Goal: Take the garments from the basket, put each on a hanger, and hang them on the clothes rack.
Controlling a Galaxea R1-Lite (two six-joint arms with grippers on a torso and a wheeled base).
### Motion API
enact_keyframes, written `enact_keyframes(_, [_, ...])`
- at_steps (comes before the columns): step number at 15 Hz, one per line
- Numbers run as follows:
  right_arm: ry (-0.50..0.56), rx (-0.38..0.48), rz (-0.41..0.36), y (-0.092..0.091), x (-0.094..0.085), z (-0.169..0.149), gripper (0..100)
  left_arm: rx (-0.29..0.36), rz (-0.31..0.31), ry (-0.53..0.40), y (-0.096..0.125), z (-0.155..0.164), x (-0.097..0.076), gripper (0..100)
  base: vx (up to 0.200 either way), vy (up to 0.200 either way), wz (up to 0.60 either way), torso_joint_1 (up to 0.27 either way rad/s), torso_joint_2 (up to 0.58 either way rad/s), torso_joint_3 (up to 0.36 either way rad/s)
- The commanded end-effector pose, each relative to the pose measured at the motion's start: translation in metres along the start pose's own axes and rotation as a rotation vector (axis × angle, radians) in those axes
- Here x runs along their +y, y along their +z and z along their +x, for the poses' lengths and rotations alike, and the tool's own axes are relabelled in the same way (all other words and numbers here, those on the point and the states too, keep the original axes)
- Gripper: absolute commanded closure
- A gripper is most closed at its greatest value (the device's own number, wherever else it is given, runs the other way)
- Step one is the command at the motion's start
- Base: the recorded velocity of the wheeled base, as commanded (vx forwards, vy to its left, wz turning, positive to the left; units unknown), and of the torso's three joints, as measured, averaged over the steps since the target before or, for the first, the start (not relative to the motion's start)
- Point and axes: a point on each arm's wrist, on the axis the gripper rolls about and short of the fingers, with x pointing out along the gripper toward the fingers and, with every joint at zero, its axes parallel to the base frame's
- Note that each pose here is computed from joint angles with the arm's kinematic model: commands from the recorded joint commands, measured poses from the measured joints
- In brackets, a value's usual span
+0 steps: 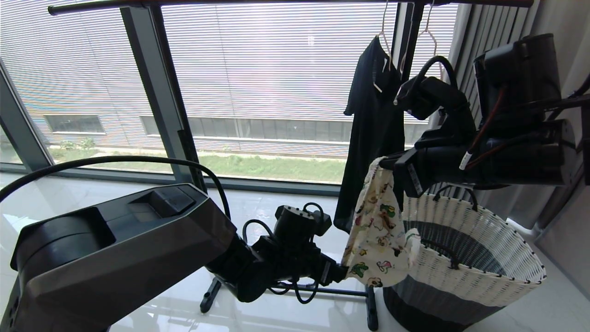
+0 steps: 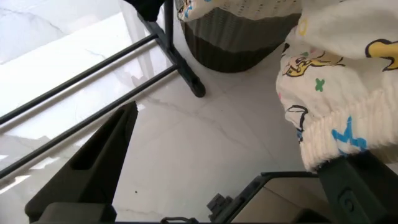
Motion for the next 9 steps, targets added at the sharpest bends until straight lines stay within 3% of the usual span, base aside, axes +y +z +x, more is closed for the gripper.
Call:
enact_keyframes(1, [0.004, -0.012, 0.001, 0.002, 0.002, -0.003, 100, 0.022, -0.005, 0.001, -0.006, -0.006, 0.0, 0, 0.0, 0.0, 0.0, 0.0, 0.0, 0.0])
enact_keyframes(2, [0.005, -0.009, 0.001, 0.001, 0.002, -0.002, 100, 0.019, -0.005, 0.003, -0.006, -0.011, -0.001, 100, 0.0, 0.0, 0.0, 0.0, 0.0, 0.0])
enact_keyframes(4, [0.005, -0.001, 0.009, -0.001, 0.002, -0.001, 100, -0.014, 0.002, 0.007, 0.002, -0.038, -0.007, 100, 0.0, 0.0, 0.0, 0.0, 0.0, 0.0])
enact_keyframes(7, [0.012, 0.052, 0.06, -0.01, 0.003, -0.001, 100, -0.091, 0.04, -0.002, 0.009, -0.106, -0.026, 100, 0.0, 0.0, 0.0, 0.0, 0.0, 0.0])
enact_keyframes(9, [0.015, 0.083, 0.112, -0.019, 0.005, -0.007, 100, -0.23, 0.143, 0.011, 0.009, -0.184, -0.041, 100, 0.0, 0.0, 0.0, 0.0, 0.0, 0.0])
